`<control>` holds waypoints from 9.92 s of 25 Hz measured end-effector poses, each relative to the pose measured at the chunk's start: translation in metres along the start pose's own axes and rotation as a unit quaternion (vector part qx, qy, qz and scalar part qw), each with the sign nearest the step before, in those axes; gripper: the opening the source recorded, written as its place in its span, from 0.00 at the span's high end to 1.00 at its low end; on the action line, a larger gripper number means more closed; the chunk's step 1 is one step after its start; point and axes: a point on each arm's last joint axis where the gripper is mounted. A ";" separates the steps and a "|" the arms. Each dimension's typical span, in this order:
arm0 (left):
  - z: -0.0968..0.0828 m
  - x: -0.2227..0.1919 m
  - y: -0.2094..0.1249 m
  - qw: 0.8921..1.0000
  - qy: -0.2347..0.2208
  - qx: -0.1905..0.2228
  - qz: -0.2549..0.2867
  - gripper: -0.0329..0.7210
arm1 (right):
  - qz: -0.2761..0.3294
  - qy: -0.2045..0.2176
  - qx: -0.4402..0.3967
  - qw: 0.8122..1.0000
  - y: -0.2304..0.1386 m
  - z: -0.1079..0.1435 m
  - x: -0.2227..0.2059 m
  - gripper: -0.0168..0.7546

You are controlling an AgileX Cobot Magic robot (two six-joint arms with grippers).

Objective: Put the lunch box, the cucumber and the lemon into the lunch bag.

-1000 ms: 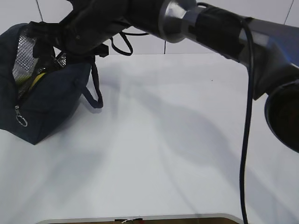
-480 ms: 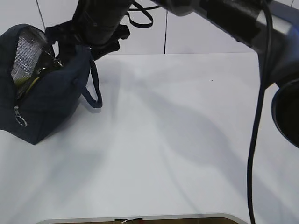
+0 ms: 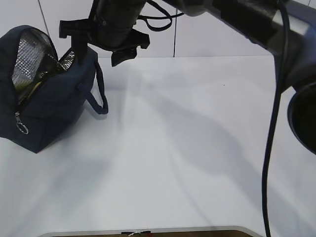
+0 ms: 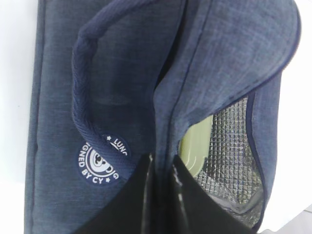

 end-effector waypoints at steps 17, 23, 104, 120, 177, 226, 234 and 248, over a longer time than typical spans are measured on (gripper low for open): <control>0.000 0.000 0.000 1.000 0.000 0.000 0.000 0.95 | 0.002 0.039 -0.071 0.997 -0.004 0.002 -0.032 0.23; 0.000 0.000 0.000 1.000 0.000 0.000 0.000 0.95 | -0.001 0.051 -0.077 0.996 -0.004 0.004 -0.034 0.34; -0.170 -0.131 -0.056 0.976 -0.117 -0.140 0.118 0.72 | 0.026 -0.202 0.199 0.959 -0.017 -0.043 0.083 0.65; -0.176 -0.128 -0.061 0.969 -0.152 -0.127 0.148 0.64 | -0.050 -0.158 0.182 0.969 -0.016 -0.034 0.173 0.59; -0.242 0.064 -0.090 0.951 0.066 -0.303 -0.019 0.64 | -0.279 0.049 0.270 0.920 -0.203 -0.097 0.117 0.59; -0.242 0.064 -0.090 0.951 0.065 -0.301 -0.019 0.64 | -0.275 0.076 0.206 0.936 -0.258 -0.130 -0.024 0.59; -0.242 0.064 -0.090 0.951 0.065 -0.301 -0.019 0.64 | -0.283 0.079 0.203 0.934 -0.248 -0.125 -0.030 0.59; -0.242 0.064 -0.090 0.951 0.065 -0.301 -0.019 0.64 | -0.276 0.113 0.218 0.929 -0.252 -0.120 -0.038 0.59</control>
Point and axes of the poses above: a point on each arm's last joint axis where the gripper is mounted, x pointing back along that axis away from the gripper, z along the wrist's bending axis when the last joint is at zero, y = z × x, and after that the axes turned 3 degrees about -x, right-handed
